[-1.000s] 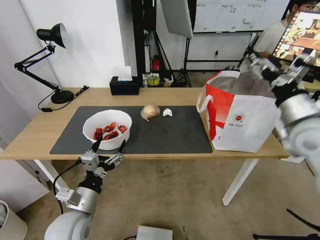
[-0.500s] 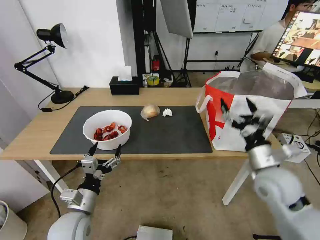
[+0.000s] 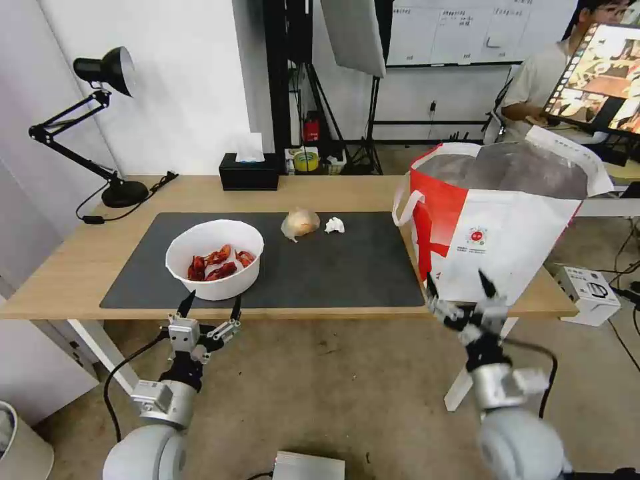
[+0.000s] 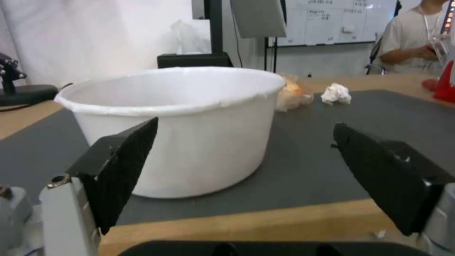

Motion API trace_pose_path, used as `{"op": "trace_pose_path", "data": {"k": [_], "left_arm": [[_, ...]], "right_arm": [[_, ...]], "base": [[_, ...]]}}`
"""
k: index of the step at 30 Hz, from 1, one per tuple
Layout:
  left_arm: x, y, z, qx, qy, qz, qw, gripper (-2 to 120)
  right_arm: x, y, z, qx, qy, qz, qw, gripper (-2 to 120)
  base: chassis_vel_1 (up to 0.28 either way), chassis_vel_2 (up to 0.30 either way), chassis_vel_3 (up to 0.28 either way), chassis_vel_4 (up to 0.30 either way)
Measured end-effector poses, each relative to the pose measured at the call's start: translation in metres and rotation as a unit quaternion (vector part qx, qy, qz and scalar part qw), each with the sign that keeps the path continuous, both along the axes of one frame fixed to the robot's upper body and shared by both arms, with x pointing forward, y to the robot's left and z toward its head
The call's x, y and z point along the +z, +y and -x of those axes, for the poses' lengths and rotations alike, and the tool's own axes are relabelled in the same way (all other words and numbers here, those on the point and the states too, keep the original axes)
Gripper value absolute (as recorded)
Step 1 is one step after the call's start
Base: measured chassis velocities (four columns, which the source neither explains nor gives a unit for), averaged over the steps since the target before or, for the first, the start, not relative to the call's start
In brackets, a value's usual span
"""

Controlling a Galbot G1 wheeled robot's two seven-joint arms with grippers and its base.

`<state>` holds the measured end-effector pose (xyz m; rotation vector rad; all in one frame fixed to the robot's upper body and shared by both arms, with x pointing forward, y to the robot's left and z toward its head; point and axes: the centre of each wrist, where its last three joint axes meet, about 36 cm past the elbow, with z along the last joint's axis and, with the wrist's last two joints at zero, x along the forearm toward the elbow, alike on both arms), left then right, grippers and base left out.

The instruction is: Pick up the trash from the table and place it into the takeout bag.

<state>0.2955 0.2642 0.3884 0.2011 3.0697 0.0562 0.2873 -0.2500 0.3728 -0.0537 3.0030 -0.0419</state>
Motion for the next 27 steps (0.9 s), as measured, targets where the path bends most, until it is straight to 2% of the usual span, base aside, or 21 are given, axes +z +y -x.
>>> {"op": "trace_pose_path", "data": {"k": [9,17,27], "left_arm": [[-0.006,-0.01,0.011,-0.019,0.012,0.003,0.9998,100],[-0.005,-0.012,0.02,-0.018,0.022,0.008,0.9996,100],[-0.009,-0.007,0.027,-0.013,0.034,0.007,0.9993,100]], "right_arm": [[-0.012,0.03,0.016,-0.004,0.018,0.014,1.0,100],[-0.012,0.033,0.023,0.003,0.031,0.023,0.999,100],[-0.016,0.035,0.016,0.009,0.037,0.015,0.999,100]], "base": [[0.0,0.0,0.0,0.0],[0.0,0.0,0.0,0.0],[0.0,0.0,0.0,0.0]]}}
